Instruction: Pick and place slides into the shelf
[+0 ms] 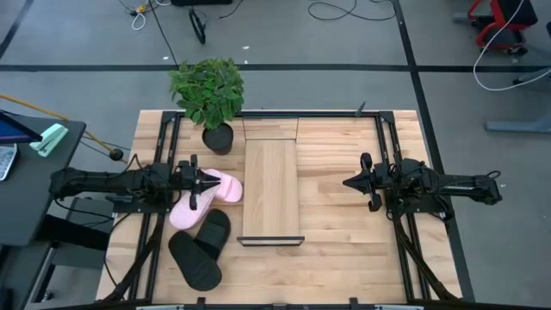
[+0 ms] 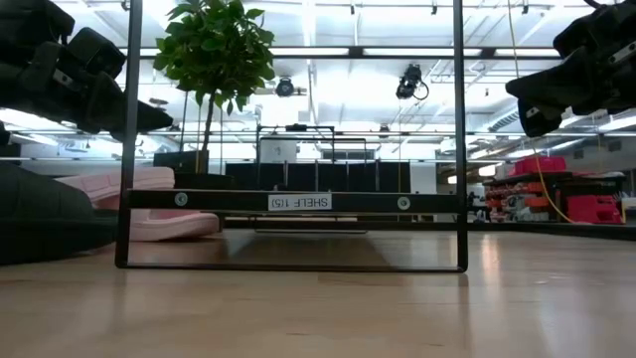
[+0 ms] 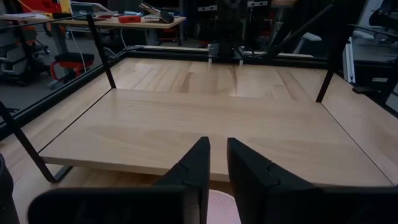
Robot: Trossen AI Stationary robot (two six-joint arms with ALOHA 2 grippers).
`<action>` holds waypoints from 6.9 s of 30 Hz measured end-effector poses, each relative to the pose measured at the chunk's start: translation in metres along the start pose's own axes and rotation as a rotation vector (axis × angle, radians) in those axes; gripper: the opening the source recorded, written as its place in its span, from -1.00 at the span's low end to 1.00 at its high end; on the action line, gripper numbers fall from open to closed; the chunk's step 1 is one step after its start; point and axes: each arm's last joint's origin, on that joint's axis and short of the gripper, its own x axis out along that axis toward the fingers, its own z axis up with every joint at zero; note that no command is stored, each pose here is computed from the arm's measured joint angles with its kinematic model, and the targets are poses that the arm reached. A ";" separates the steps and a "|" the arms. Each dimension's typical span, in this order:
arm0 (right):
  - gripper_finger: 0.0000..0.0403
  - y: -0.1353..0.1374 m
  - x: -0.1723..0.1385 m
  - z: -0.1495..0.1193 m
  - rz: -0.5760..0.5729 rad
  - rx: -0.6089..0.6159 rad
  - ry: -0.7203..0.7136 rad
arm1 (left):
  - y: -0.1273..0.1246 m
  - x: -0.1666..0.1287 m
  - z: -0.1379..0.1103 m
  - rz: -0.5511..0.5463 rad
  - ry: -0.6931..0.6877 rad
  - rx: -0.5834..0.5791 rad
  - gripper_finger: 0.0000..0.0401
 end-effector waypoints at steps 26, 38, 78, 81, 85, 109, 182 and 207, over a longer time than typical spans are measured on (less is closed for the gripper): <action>-0.93 0.000 0.000 0.000 0.000 0.000 0.000 | 0.000 0.000 0.000 0.000 0.000 0.001 -0.69; -0.93 0.000 0.000 0.000 0.000 0.000 0.000 | 0.000 0.000 0.000 0.000 0.000 0.001 -0.72; -0.93 0.000 0.000 0.000 0.000 0.000 0.000 | 0.000 0.000 0.000 0.000 0.000 0.001 -0.73; -0.93 0.000 0.000 0.000 0.000 0.000 -0.001 | 0.000 0.000 0.000 0.000 0.000 0.000 -0.74; -0.93 0.000 0.000 0.000 0.000 0.000 0.000 | 0.000 0.000 0.000 0.000 0.000 0.000 -0.72; -0.93 0.000 0.000 0.000 0.000 0.000 0.000 | 0.000 0.000 0.000 0.000 0.000 0.000 -0.71; -0.93 0.000 0.000 0.000 0.000 -0.001 -0.001 | 0.000 0.000 0.000 0.000 -0.001 0.000 -0.69; -0.93 0.000 0.000 0.000 0.001 0.078 -0.003 | -0.002 -0.006 0.032 -0.009 -0.066 -0.089 -0.63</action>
